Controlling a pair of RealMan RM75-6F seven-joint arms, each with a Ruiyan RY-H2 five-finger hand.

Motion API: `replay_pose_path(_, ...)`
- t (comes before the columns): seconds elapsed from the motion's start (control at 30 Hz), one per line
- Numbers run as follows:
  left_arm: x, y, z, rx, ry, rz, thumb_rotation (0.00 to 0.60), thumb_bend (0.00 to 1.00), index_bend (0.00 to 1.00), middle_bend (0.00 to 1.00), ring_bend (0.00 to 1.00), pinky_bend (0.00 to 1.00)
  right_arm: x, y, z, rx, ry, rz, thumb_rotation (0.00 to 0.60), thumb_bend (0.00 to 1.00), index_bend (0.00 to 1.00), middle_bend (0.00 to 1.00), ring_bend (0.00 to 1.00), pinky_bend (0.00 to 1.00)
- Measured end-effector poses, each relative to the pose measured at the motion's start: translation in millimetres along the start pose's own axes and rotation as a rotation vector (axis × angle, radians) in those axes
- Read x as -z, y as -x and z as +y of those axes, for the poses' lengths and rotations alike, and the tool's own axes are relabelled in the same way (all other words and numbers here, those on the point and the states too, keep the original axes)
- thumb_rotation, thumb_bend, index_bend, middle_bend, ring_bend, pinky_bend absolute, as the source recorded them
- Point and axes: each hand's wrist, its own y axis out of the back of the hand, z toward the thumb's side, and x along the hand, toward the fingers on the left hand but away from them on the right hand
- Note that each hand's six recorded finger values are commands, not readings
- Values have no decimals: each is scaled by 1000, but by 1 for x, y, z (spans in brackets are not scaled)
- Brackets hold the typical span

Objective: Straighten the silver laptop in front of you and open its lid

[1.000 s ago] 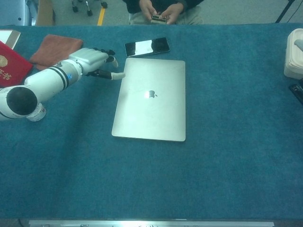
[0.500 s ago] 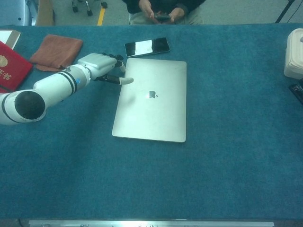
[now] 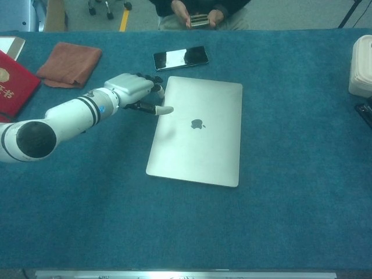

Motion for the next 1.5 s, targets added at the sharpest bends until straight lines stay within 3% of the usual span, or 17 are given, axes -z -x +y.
replay_pose_path(0.17, -6, 8, 10, -32, -21, -23, 43, 139, 191, 0, 0, 2, -3, 2, 1, -1, 4, 11, 600, 215, 6, 181, 22, 94)
replay_pose_path(0.4, 10, 27, 35, -112, 2, -6, 44, 139, 178, 0, 0, 2, -8, 3, -4, -31, 12, 31, 600, 215, 6, 181, 22, 94)
replay_pose_path(0.5, 20, 38, 46, -155, 22, -1, 88, 139, 163, 0, 0, 2, -11, 3, -8, -52, 20, 46, 600, 215, 6, 181, 22, 94)
replay_pose_path(0.63, 36, 59, 60, -226, 52, 12, 287, 138, 150, 0, 0, 2, -16, 3, -13, -75, 20, 71, 600, 215, 6, 181, 22, 94)
replay_pose_path(0.67, 40, 64, 63, -244, 57, 17, 312, 139, 147, 0, 0, 2, -17, 2, -14, -81, 20, 77, 600, 215, 6, 181, 22, 94)
replay_pose_path(0.7, 47, 72, 67, -268, 62, 26, 368, 139, 143, 0, 0, 2, -18, 2, -15, -88, 20, 83, 600, 215, 6, 181, 22, 94)
replay_pose_path(0.77, 58, 86, 71, -302, 70, 42, 549, 139, 137, 0, 0, 2, -21, 2, -18, -102, 17, 101, 600, 216, 6, 181, 22, 94)
replay_pose_path(0.8, 66, 95, 74, -321, 74, 56, 589, 139, 136, 0, 0, 2, -22, 2, -19, -108, 14, 109, 600, 217, 6, 181, 22, 94)
replay_pose_path(1.1, 115, 162, 74, -392, 104, 170, 600, 138, 131, 0, 0, 2, -36, 2, -31, -163, -21, 194, 600, 214, 6, 179, 22, 94)
replay_pose_path(1.5, 164, 241, 68, -492, 164, 324, 600, 138, 130, 0, 0, 2, -60, 4, -61, -236, -67, 323, 600, 135, 6, 173, 22, 94)
